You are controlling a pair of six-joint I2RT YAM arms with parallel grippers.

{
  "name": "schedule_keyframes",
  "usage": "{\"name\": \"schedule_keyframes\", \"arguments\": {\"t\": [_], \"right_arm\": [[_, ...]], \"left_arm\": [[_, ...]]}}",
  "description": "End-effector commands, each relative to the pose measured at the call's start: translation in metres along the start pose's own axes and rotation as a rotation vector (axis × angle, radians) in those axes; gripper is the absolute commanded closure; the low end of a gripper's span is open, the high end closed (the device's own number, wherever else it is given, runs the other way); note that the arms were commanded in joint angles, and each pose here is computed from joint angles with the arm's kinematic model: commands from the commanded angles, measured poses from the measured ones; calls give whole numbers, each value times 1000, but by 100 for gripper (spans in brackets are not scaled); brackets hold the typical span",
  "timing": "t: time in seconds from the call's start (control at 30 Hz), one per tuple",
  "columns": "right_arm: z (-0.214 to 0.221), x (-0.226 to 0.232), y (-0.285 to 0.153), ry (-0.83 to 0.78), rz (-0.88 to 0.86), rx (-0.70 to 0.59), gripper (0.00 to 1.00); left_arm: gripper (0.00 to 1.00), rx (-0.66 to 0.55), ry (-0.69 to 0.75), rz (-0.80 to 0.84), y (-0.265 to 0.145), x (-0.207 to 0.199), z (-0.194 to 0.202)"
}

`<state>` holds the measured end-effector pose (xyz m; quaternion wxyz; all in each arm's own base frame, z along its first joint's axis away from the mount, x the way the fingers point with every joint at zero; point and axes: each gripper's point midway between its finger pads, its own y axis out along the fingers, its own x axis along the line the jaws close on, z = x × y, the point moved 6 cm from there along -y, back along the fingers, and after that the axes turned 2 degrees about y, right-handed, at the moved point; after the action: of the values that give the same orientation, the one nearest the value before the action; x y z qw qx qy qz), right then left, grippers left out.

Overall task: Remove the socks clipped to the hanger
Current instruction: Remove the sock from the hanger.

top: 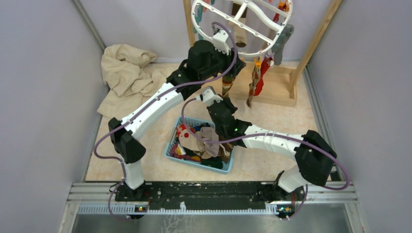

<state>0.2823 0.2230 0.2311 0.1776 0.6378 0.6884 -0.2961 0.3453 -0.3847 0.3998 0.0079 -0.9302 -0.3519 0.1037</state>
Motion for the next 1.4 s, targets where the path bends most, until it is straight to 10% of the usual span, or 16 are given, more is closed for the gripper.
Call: {"name": "schedule_keyframes", "arguments": {"t": [0.0,0.43,0.67,0.83,1.37], "right_arm": [[-20,-4,-2,55,16,-44,100],[-15,-4,-6,56,14,-40,100],[-15,-3,-7,55,13,-40,100],[-15,-2,-8,54,10,-40,100],[-12,-1,-10,51,8,-37,100]], "left_arm": [[44,-57,-7,2,4,-3,-14],[58,-84,-8,-12,-4,-3,-24],[24,-102,-28,-40,-4,-1,-27],[22,-111,-37,-43,-3,-1,-29],[64,-125,-36,-26,0,-3,-34]]}}
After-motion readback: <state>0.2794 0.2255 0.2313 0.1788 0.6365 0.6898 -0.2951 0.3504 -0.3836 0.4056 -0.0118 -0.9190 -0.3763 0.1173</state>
